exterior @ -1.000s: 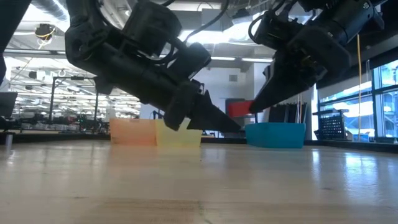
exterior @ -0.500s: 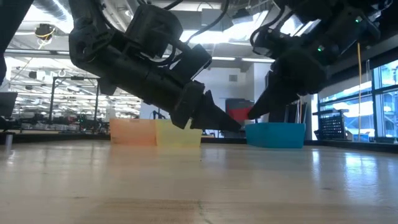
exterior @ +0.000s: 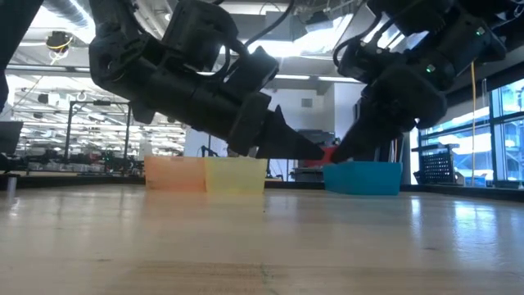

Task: Sort crayons/erasers/pens/pencils in bins
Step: Put the red eraser into the blue bin

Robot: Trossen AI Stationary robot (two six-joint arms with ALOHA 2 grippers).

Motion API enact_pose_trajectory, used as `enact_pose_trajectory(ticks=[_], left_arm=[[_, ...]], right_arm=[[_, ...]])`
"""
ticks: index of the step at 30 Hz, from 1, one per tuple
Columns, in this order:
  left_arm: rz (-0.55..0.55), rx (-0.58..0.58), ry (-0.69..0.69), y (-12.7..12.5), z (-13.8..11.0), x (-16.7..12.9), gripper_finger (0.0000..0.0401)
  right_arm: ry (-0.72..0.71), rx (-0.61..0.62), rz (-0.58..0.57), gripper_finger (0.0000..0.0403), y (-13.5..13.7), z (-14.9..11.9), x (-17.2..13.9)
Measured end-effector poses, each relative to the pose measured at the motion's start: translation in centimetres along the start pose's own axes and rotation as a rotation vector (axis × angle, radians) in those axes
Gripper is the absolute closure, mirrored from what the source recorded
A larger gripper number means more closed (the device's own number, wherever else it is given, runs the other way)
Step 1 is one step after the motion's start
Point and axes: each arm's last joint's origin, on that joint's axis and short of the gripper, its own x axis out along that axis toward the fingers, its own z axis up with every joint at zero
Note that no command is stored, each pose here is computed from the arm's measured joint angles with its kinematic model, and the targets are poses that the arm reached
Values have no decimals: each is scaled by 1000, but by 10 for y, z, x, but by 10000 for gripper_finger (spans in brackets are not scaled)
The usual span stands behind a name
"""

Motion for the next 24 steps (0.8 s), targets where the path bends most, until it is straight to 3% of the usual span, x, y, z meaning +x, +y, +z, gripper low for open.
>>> enact_pose_trajectory(ticks=[13, 19, 24], left_arm=[[-3, -50, -3, 1, 0, 0, 388], [50, -54, 25, 18, 9, -3, 389], [147, -74, 62, 48, 39, -2, 396]], right_arm=[[-26, -35, 38, 363, 2, 3, 0], [-23, -5, 11, 337, 1, 8, -1], [76, 52, -31, 293, -1, 6, -12]])
